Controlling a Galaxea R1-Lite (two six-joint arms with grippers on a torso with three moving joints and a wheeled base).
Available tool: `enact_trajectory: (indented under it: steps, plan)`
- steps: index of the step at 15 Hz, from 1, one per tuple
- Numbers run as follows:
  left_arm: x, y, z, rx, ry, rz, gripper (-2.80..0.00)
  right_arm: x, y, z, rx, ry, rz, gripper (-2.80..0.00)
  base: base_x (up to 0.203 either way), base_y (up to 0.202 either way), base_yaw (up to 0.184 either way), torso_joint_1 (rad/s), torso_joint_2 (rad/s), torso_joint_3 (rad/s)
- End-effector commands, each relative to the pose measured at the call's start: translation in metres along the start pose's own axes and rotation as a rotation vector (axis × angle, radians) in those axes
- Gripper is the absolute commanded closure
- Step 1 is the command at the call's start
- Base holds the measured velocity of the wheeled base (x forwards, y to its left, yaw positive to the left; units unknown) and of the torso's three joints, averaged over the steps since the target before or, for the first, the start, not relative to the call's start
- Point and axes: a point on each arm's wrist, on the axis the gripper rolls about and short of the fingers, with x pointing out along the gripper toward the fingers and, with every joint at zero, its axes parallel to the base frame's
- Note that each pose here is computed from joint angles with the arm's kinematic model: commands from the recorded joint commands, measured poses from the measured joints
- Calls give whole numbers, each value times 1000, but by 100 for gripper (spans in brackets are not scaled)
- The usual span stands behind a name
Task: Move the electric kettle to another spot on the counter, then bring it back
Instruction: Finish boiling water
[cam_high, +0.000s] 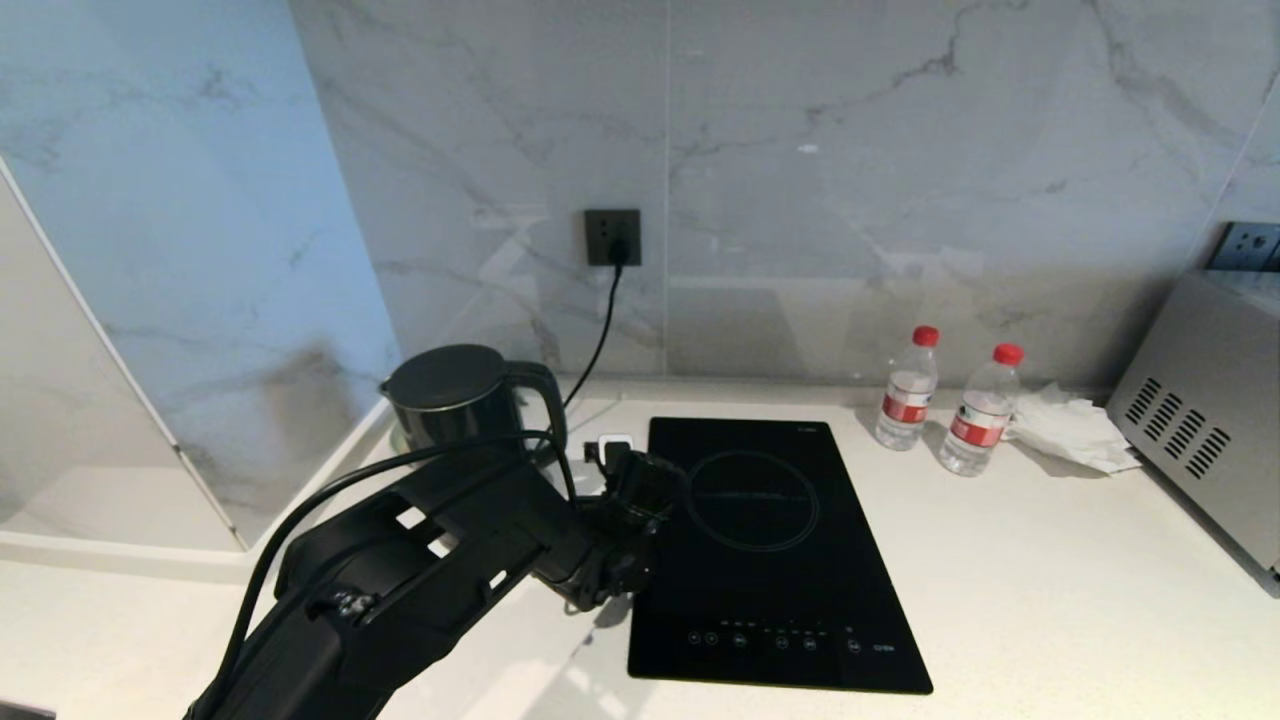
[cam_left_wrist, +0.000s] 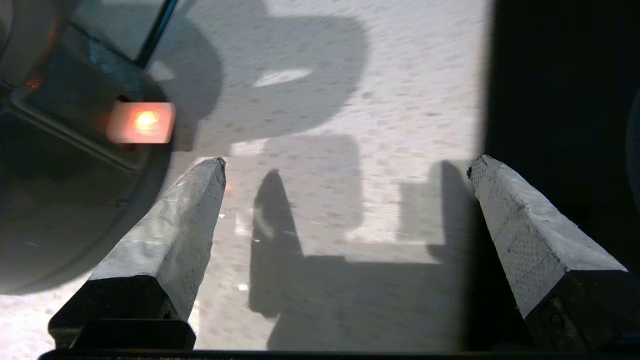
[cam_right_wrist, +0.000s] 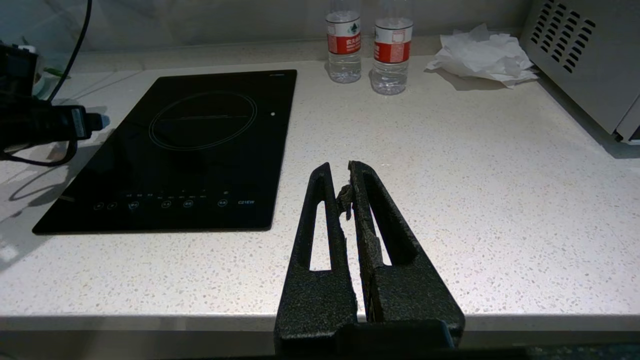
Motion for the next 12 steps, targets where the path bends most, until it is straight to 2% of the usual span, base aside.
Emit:
enact_trajectory:
  steps: [1,7,12]
  plan:
    - [11,9,-4,14,23,32,-280,0,0,0,0,2,0,0,0,0,0,0,0,0]
    - [29,20,6,12,50,71,-280,0,0,0,0,2,1,0,0,0,0,0,0,0]
    - [31,19,7,1,42,67,-280,0,0,0,0,2,0,0,0,0,0,0,0,0]
